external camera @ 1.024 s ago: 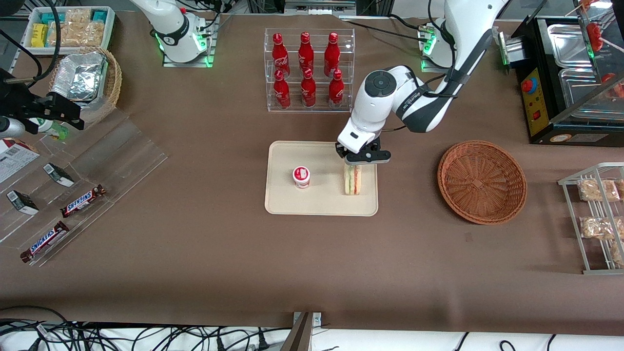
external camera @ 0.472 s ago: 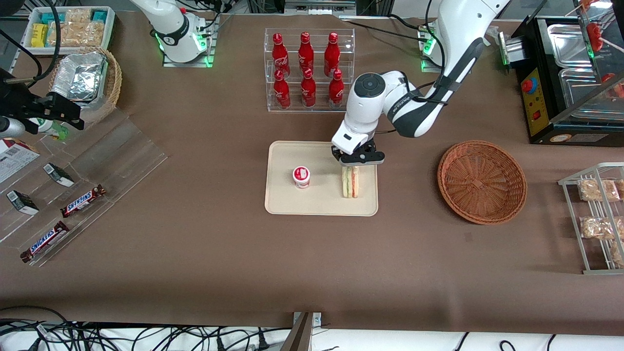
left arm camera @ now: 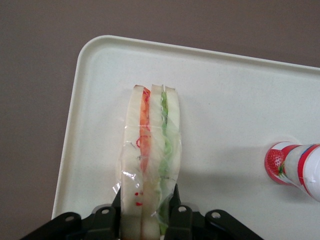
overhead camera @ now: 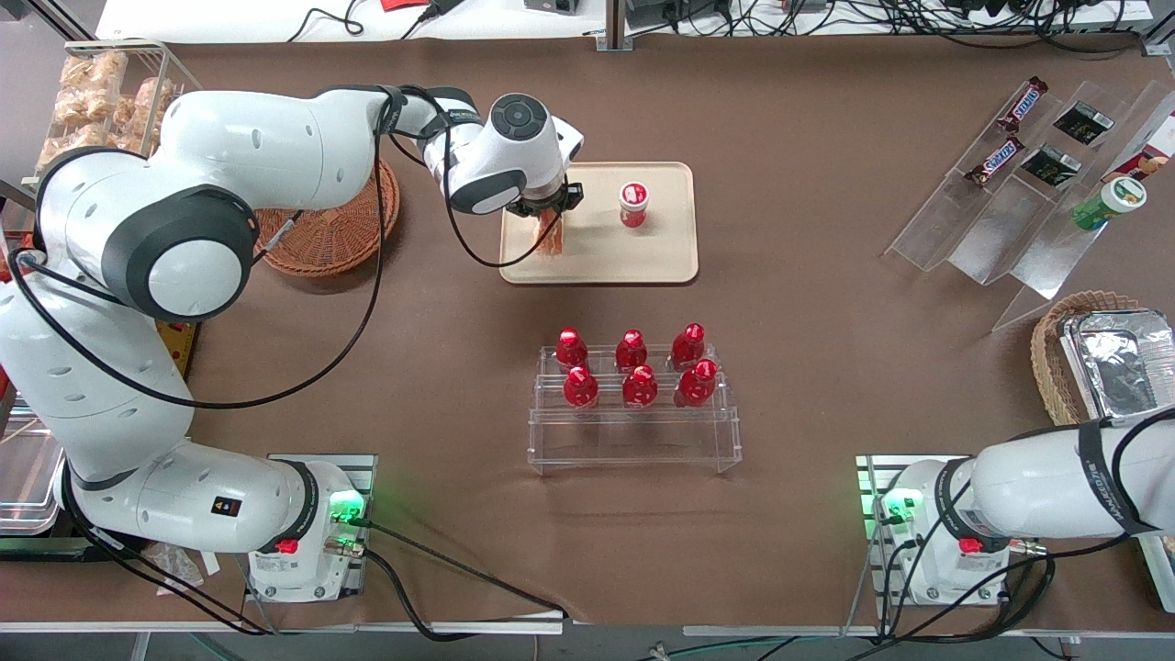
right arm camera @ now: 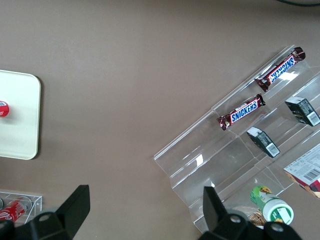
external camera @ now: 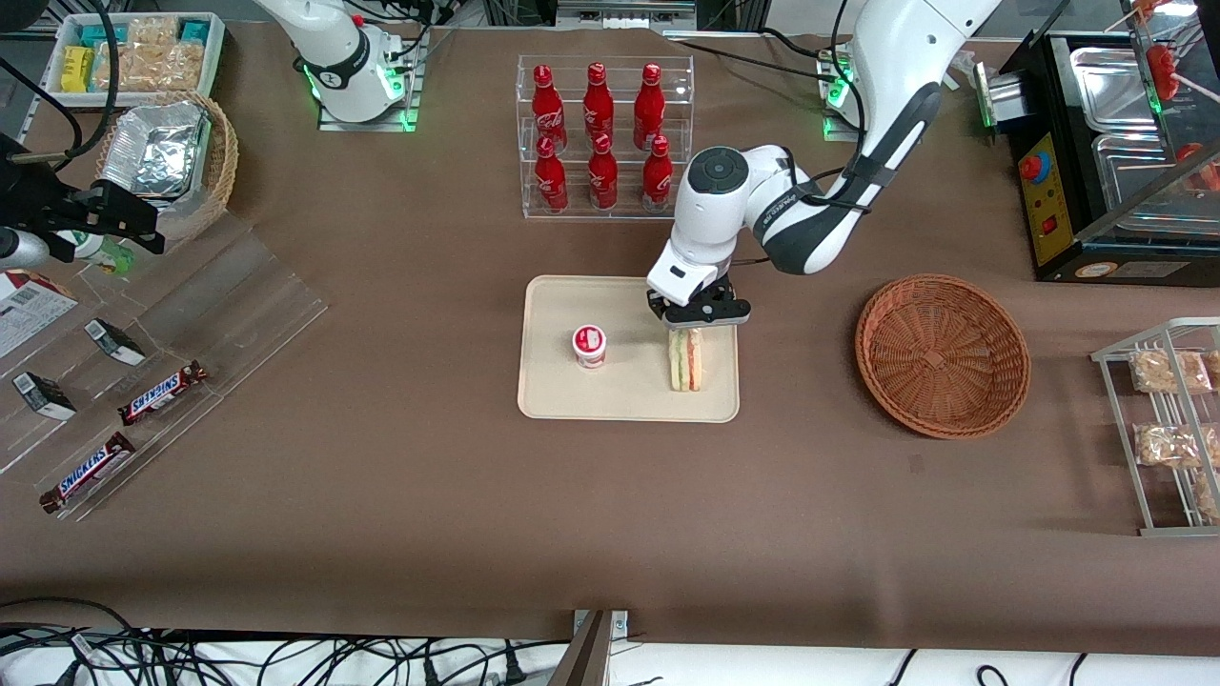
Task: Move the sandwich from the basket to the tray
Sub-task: 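Lower the sandwich onto the tray beside the yogurt bottle, then open the left gripper and withdraw it back toward the basket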
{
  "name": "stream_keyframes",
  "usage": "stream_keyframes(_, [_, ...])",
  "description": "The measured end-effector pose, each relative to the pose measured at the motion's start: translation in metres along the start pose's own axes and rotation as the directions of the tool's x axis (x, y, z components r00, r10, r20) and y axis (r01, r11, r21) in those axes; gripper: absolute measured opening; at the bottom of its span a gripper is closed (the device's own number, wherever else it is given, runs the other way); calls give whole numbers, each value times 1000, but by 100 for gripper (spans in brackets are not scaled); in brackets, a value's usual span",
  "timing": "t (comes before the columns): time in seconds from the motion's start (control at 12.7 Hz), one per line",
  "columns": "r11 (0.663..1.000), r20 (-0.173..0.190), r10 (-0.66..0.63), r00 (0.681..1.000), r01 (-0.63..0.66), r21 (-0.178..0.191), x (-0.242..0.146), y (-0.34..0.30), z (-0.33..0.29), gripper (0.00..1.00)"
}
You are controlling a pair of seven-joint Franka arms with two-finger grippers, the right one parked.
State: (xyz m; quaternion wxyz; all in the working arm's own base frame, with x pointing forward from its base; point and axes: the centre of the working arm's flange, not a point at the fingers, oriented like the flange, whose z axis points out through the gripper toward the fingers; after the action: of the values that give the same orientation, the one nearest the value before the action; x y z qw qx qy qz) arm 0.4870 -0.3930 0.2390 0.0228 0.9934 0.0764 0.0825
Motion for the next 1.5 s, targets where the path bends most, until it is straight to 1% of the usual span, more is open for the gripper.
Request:
stream_keyframes(0.39, [1000,6,-2,1000,2,0,-1,1,4,39])
stream_keyframes(0.47, [1000,6,-2,1000,2,0,-1,1,4,43])
stream_keyframes(0.55, [1000,8,-3,1000,3,0,-1,1,5,49])
stream_keyframes(0.63, [1000,8,-3,1000,3,0,-1,1,5,50])
stream_keyframes(0.71, [1000,9,-3,1000,3,1,-1,1,5,56])
stream_keyframes(0.94, [1000,7,-9,1000,9,-1,0,1,4,86])
stream_keyframes(1.02, [1000,1,-19,1000,19,-7,3,3,2,97])
stream_keyframes(1.1, [999,-10,-30,1000,30,-16,8,6,-5,100])
stream_keyframes(1.18, [999,-24,-40,999,40,-19,14,7,-13,100])
stream_keyframes(1.26, [998,-32,-57,998,56,-13,20,8,-25,100])
stream_keyframes(1.34, [996,-32,-86,996,86,-6,27,8,-40,100])
stream_keyframes(1.42, [993,-33,-118,992,118,5,37,7,-58,100])
stream_keyframes(1.5, [989,-24,-146,989,146,24,49,3,-78,100])
